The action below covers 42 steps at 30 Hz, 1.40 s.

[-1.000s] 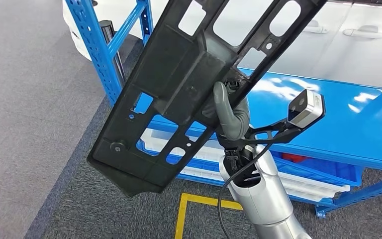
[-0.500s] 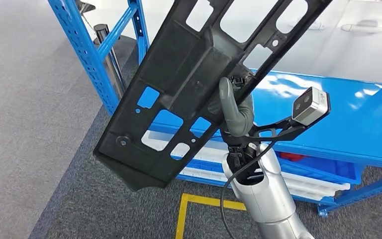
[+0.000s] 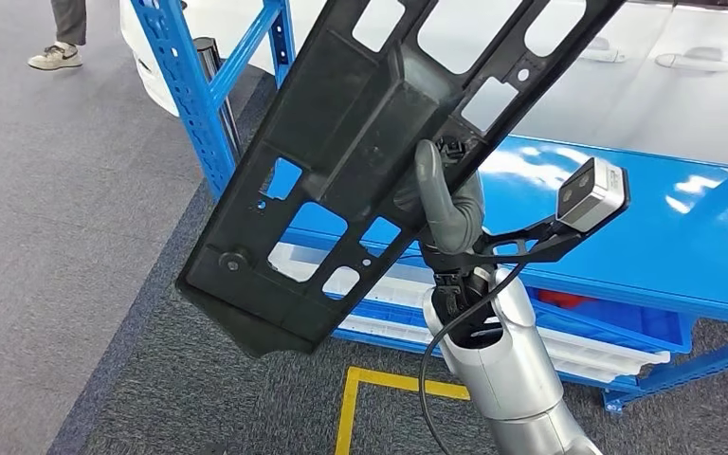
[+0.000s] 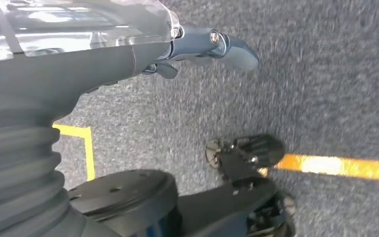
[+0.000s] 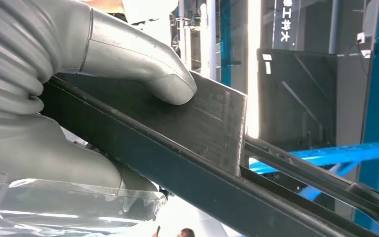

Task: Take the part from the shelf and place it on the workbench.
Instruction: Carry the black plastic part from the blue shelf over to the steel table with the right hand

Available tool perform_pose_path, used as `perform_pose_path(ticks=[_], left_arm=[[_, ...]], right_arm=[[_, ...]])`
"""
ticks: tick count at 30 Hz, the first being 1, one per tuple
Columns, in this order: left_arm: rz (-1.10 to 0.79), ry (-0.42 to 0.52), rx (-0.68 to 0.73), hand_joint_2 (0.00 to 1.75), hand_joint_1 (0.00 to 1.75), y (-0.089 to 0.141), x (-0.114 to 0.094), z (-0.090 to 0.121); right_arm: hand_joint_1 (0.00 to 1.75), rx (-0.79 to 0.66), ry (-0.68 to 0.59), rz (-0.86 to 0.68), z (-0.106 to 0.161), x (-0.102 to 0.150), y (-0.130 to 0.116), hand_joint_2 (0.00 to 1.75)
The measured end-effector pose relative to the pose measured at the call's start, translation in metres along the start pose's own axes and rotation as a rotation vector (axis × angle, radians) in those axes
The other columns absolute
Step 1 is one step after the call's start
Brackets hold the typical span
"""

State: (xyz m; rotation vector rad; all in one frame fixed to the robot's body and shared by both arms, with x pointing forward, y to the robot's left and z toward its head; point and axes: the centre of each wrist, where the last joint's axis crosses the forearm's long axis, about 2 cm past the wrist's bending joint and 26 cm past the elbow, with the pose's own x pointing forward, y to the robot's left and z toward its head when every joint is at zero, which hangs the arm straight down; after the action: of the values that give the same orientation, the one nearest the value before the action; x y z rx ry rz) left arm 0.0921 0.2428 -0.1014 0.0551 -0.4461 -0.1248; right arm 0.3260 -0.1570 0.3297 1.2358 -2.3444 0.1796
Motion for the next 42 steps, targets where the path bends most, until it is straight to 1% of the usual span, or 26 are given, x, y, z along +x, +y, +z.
perform_pose_path(ticks=[6,16,22,32,42], left_arm=[[0.007,0.004,0.000,1.75,0.00,-0.0017,-0.0018,0.0007],[0.027,0.002,-0.003,1.75,0.00,-0.0046,-0.0016,0.0011],[0.031,0.006,0.002,1.75,0.00,-0.0045,-0.0016,0.0011],[0.036,0.003,0.002,1.75,0.00,-0.0049,0.0005,0.0007],[0.051,0.020,-0.003,1.75,0.00,-0.0065,0.0000,0.0011]], right_arm=[[1.75,-0.016,0.005,-0.006,0.0073,-0.0025,-0.0003,1.75],[1.75,-0.013,-0.001,-0.003,0.0059,-0.0020,-0.0004,1.75],[1.75,-0.023,0.010,0.011,0.0099,-0.0040,-0.0006,1.75],[1.75,-0.018,0.004,0.023,0.0065,-0.0029,-0.0017,1.75],[1.75,-0.041,0.021,0.053,0.0049,-0.0035,-0.0041,1.75]])
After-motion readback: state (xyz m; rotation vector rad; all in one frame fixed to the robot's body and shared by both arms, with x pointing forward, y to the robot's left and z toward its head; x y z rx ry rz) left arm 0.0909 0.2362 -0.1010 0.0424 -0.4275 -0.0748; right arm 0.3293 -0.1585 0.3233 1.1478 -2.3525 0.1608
